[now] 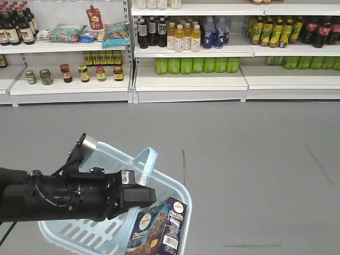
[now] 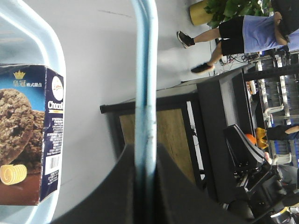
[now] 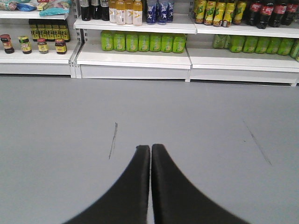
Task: Left arm holds basket, right arm returns cookies
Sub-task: 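Hold the basket with the left gripper while turning along the shelves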
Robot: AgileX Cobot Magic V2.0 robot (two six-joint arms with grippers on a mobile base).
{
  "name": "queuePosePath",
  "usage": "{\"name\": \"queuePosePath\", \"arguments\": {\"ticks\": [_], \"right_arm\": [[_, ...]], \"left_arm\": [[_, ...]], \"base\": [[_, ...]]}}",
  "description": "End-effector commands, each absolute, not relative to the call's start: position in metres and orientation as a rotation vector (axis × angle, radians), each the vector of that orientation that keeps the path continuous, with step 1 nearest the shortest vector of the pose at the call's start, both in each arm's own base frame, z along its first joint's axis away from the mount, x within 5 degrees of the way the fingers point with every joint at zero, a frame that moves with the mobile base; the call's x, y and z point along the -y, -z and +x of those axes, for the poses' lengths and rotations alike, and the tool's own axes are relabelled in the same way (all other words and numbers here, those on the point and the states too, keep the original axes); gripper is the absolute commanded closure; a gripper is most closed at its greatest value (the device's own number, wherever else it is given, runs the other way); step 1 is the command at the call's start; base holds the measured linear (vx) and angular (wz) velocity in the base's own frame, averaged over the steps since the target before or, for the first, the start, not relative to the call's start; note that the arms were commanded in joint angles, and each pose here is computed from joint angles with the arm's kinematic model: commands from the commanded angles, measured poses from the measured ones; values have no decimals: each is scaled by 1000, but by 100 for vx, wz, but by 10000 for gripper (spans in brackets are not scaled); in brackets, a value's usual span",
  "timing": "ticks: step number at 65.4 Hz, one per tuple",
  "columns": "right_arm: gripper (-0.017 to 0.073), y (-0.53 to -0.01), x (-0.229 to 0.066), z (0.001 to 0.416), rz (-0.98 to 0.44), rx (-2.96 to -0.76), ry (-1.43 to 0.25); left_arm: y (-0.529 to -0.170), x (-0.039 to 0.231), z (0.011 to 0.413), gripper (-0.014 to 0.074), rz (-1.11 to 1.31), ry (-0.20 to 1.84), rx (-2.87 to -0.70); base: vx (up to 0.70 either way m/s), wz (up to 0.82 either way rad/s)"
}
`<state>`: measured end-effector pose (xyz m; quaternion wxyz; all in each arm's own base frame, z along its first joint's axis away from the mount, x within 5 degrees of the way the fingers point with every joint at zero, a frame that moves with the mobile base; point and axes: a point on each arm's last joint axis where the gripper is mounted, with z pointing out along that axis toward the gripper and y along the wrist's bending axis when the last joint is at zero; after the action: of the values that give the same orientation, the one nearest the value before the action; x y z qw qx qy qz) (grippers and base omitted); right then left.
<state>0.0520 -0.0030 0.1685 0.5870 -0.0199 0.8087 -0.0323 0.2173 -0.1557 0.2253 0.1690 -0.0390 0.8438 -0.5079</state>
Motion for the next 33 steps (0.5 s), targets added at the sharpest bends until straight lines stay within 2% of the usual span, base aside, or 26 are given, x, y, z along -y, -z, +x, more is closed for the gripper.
{"name": "queuePosePath", "arguments": {"ticks": [1, 33], "right_arm": [[563, -177, 2, 54, -63, -1799, 82], [563, -177, 2, 54, -63, -1799, 82]], "left_arm": [[-249, 160, 218, 600, -119, 1569, -2280], [-249, 160, 218, 600, -119, 1569, -2280]], "base": [[38, 4], [38, 3]]}}
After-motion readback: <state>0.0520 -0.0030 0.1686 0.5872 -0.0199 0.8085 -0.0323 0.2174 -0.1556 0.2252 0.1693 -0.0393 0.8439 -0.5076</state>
